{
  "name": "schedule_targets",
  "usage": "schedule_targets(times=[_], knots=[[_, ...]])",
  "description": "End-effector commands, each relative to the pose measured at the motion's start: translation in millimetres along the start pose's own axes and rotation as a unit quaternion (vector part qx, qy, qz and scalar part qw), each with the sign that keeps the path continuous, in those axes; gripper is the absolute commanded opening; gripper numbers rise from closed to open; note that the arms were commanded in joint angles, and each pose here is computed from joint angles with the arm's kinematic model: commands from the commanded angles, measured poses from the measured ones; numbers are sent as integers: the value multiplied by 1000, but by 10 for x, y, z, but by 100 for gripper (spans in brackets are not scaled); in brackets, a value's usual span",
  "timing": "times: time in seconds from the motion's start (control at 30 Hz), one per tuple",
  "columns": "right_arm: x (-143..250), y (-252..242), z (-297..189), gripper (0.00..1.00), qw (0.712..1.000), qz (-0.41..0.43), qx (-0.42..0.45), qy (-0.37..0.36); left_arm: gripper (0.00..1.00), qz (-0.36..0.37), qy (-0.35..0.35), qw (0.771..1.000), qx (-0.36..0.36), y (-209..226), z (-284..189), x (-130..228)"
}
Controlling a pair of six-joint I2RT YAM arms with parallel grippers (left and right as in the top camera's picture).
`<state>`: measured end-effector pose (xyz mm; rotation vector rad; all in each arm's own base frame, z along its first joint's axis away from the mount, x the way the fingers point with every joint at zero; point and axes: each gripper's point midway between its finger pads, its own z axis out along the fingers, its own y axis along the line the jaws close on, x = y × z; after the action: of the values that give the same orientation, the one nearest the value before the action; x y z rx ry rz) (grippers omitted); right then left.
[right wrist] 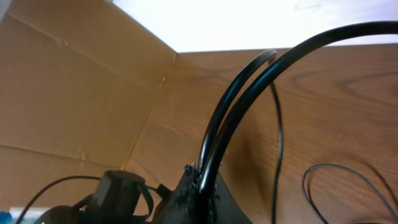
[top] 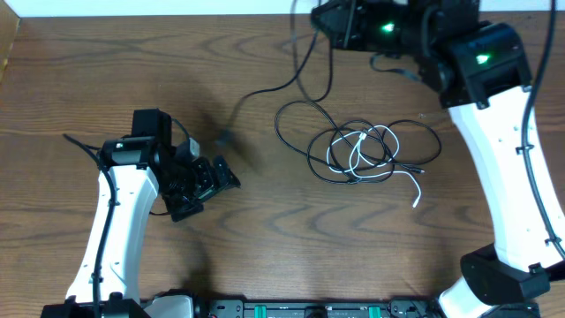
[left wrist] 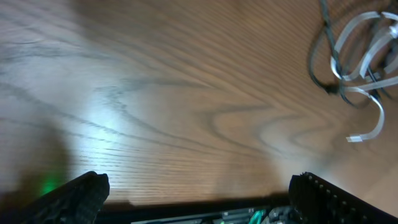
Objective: Untangle cables
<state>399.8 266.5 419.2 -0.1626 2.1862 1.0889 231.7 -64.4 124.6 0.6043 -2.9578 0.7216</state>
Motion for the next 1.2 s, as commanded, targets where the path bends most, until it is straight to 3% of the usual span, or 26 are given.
schedule_targets(times=[0.0,0.13,0.33,0.47,0.63,0.67,0.77,0.8,1.0,1.17], knots=[[73,-11,216,2,1000,-12,14,7,98,65,-55,996,39,-254,-344,-78],[191,32,489,2,1000,-20,12,21,98,93,-167,981,31,-332,-873,-114],[501,111,1034,2,998,-3,-11,64,98,63,-320,945,-27,-92,-1463,0],[919,414,1488,2,990,-10,-79,118,98,49,-363,930,-18,-74,-1636,161],[1312,707,1809,4,981,-9,-120,150,98,23,-361,932,-15,-30,-1630,233],[1383,758,1829,18,980,-13,-122,155,98,19,-358,933,-21,-5,-1616,231],[1453,776,1832,90,979,-41,-119,158,98,11,-347,937,-35,50,-1572,217],[1447,738,1821,99,980,-46,-111,157,98,9,-340,939,-38,58,-1549,210],[1289,-8,1626,99,985,-28,8,169,98,-9,-292,954,-59,142,-1384,196],[1277,-808,1210,99,968,15,106,227,98,-26,-240,967,-82,221,-1197,131]])
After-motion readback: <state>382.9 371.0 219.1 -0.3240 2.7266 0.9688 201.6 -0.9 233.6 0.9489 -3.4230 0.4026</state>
